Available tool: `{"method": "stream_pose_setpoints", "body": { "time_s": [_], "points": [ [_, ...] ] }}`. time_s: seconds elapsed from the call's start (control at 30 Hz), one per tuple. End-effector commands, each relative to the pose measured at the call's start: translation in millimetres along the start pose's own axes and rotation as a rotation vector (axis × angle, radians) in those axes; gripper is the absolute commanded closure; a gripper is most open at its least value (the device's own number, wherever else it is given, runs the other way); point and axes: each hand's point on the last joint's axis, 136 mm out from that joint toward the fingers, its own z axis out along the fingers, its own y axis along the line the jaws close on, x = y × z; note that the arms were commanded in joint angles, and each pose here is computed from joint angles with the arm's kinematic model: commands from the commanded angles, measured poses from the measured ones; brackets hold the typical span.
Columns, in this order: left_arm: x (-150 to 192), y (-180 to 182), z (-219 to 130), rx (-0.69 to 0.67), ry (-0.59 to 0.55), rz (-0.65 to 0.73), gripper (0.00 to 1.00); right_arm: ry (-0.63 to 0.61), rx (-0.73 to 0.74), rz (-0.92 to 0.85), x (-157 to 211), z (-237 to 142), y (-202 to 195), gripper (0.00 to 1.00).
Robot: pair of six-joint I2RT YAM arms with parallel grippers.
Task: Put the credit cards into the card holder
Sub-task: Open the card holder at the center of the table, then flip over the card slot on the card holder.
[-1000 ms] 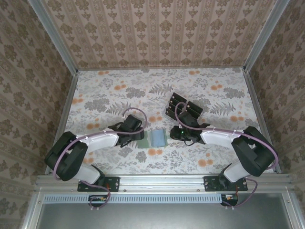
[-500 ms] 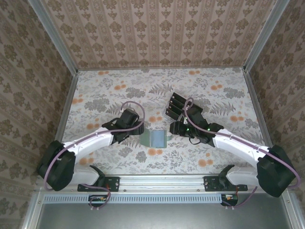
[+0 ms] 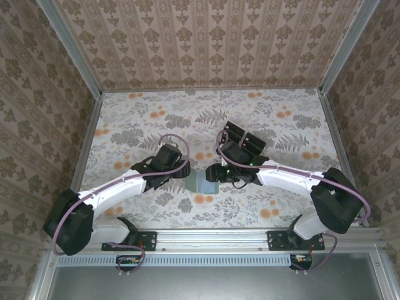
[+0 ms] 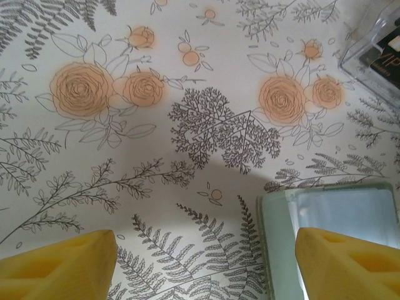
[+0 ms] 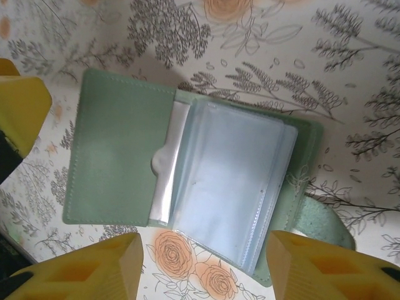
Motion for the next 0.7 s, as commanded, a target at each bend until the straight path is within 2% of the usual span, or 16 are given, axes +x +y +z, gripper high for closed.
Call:
{"method": "stream_pose_setpoints", "body": {
  "time_s": [0.0, 0.17, 0.37, 0.67],
  "points": [
    [14.8, 3.0, 8.8, -0.013, 0.042, 0.038, 0.23, 0.004, -0.043, -0.021, -5.5, 5.4, 14.8, 0.46],
    [33.7, 14.9, 16.0, -0.08, 0.091, 0.031, 0.26, 0.026, -0.024, -0.018, -2.4, 19.2, 10.8, 0.48],
    [54.6, 25.4, 25.4, -0.122, 0.134, 0.013, 0.35, 0.041, 0.009, -0.018, -1.1, 34.1, 3.0, 0.5],
    [69.1, 34.9, 35.2, -0.155, 0.153, 0.006, 0.36, 0.069, 0.05, -0.005, 7.2, 47.7, -10.8, 0.48]
  ]
}}
